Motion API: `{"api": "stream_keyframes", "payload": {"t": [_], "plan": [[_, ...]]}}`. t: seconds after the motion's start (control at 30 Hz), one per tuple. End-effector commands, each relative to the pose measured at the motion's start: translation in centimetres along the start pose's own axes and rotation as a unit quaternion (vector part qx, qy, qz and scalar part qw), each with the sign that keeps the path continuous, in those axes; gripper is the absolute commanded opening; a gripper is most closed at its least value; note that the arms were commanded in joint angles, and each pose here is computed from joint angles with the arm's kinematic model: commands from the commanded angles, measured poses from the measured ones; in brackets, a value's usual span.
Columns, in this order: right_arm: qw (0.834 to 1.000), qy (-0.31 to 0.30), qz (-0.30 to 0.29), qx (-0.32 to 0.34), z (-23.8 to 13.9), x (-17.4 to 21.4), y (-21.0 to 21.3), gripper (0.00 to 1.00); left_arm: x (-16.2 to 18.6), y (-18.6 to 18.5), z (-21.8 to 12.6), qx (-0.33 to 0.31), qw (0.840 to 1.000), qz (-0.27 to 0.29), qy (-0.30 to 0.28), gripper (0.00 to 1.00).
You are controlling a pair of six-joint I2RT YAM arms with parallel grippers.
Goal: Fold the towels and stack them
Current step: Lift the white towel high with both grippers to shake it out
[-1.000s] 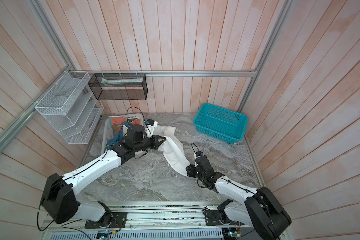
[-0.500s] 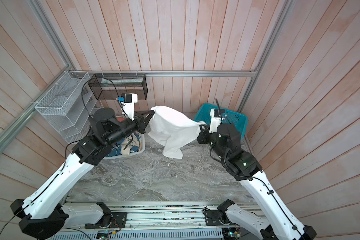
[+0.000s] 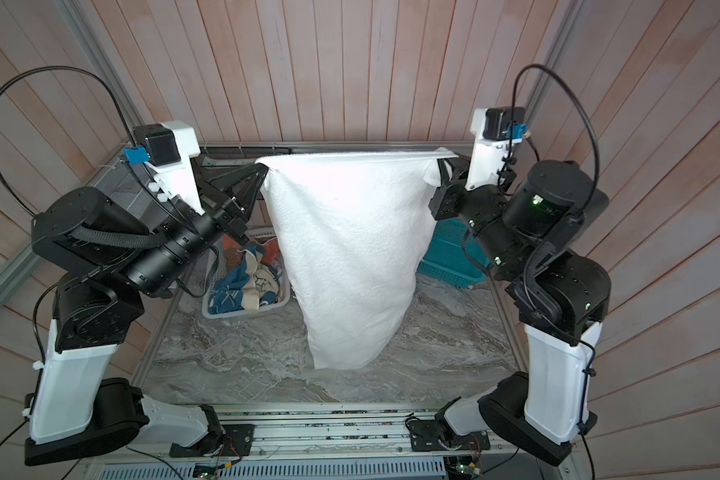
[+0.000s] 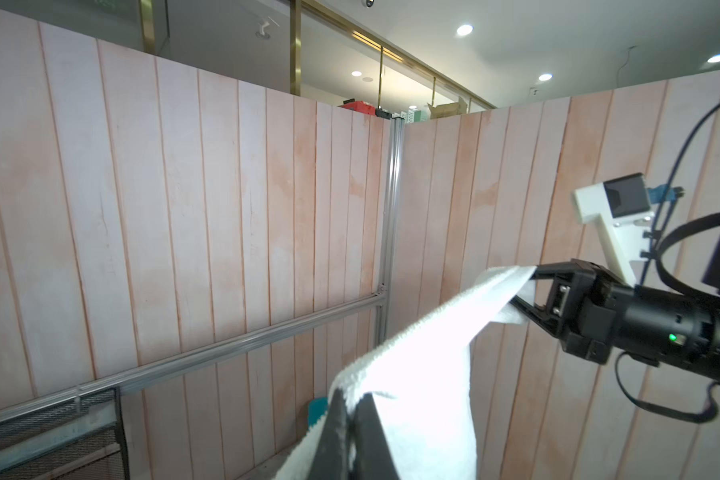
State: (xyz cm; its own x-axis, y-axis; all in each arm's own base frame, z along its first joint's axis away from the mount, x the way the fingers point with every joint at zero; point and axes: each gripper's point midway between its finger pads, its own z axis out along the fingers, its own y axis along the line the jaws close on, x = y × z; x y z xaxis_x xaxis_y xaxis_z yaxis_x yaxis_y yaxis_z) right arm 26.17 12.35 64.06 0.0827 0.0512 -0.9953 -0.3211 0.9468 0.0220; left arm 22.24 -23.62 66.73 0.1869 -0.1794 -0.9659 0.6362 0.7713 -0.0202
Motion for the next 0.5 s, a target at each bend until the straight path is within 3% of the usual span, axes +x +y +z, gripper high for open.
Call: {"api": "stream_keyframes", "payload": {"t": [0.0,0.17,0.3,0.47], "plan": [[0.998,0.007,-0.03,0.052,2.0,0.9,-1.4,0.0,0.4,4.0,-0.1,-0.083,0.996,0.036,0.028,0.0],[0.994,0.035,-0.071,0.076,7.9,3.0,-1.2,0.0,4.6,9.7,2.6,-0.107,0.992,0.005,0.073,0.0],[0.994,0.06,-0.063,0.061,13.6,6.4,-2.3,0.0,9.0,14.8,4.8,-0.127,0.986,-0.019,0.111,0.0],[0.988,0.149,-0.046,0.022,20.8,16.1,-3.9,0.0,17.7,20.7,7.7,-0.131,0.975,-0.064,0.169,0.0]]}}
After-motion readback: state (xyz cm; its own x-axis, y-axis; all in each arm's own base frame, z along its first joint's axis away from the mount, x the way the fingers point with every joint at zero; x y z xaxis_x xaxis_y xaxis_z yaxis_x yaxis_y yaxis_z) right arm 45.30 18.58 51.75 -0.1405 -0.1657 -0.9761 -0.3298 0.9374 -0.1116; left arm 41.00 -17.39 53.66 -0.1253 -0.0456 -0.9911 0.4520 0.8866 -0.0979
